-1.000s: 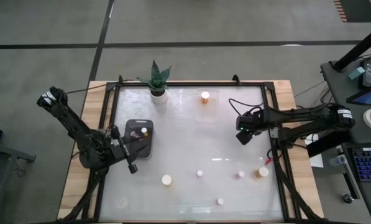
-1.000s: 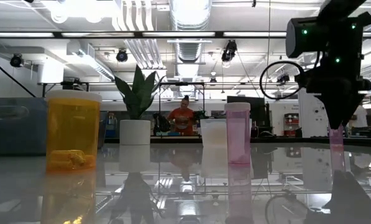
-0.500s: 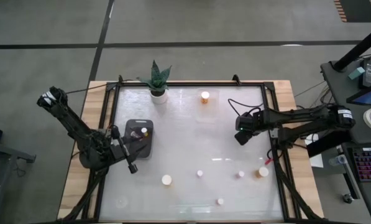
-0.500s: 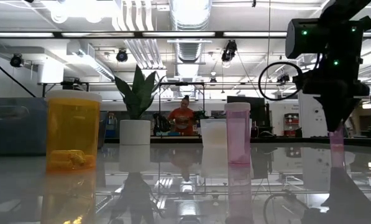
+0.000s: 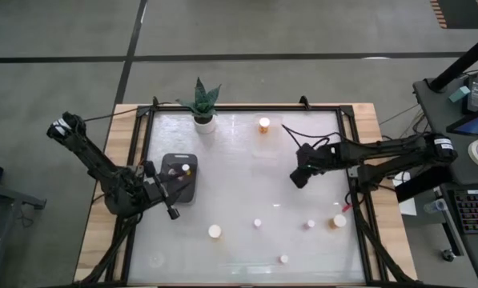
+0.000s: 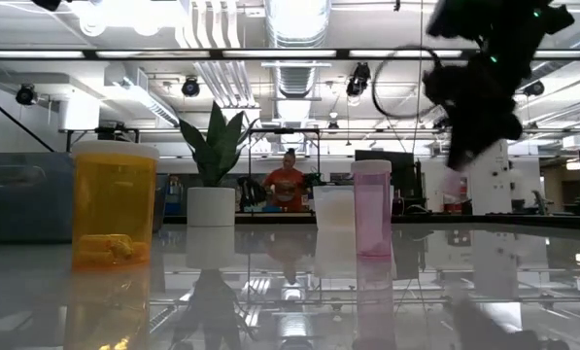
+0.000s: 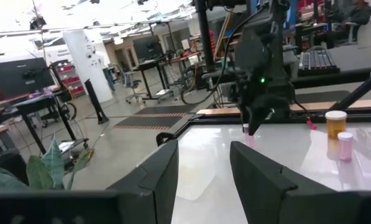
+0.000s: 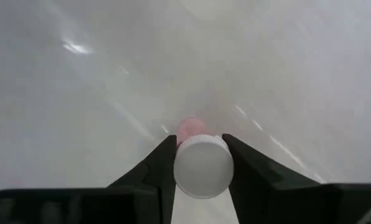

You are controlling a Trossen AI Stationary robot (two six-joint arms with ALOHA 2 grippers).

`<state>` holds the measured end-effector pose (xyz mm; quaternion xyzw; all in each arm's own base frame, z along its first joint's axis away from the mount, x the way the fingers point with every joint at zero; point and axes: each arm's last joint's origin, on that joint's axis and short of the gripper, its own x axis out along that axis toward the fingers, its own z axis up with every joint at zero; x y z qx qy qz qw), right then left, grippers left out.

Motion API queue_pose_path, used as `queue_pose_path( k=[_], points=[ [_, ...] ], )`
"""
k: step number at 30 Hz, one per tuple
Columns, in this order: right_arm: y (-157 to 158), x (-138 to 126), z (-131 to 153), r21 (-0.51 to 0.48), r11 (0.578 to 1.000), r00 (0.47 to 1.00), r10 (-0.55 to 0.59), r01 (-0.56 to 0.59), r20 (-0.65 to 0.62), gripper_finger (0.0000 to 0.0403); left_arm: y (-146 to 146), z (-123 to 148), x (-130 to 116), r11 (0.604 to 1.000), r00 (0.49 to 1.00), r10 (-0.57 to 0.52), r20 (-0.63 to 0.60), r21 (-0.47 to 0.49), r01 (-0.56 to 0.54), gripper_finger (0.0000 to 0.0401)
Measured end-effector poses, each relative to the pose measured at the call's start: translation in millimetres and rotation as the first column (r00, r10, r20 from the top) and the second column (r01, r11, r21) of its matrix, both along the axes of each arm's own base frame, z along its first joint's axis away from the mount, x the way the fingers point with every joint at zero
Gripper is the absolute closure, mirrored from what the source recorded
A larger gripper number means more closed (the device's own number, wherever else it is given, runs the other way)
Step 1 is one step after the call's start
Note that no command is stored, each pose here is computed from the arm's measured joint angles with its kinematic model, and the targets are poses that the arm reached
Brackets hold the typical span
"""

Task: Pick and place medicine bottles into bin by pill shape (circle, oval)
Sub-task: Put the small pink pill bottle into the black bin

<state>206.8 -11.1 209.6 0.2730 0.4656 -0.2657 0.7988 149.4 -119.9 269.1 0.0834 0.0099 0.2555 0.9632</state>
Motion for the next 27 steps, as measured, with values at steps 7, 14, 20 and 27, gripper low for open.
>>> queue_pose_path(
  k=[7, 14, 20, 27],
  points=[
    [9.3, 35.4, 21.6, -0.089, 0.989, 0.926, 0.142, -0.118, 0.349, 0.0299, 1.8, 2.8, 0.0, 1.000, 1.000, 0.007, 0.009, -0.009, -0.006, 0.0271],
    [16.7, 75.0, 21.1, -0.264, 0.944, 0.787, 0.314, -0.198, 0.532, 0.0298, 4.4, 5.3, -1.2, 1.000, 1.000, 0.015, -0.007, 0.026, -0.014, 0.0271],
    [17.1, 107.0, 9.9, -0.335, 0.921, 0.706, 0.372, -0.199, 0.603, 0.0297, 6.5, 6.6, -1.7, 0.995, 0.999, 0.027, -0.046, 0.098, -0.023, 0.0271],
    [18.5, 156.8, 11.3, -0.419, 0.877, 0.697, 0.452, -0.234, 0.556, 0.0296, 8.6, 7.0, -2.2, 0.987, 0.996, 0.042, -0.079, 0.159, -0.030, 0.0271]
  ],
)
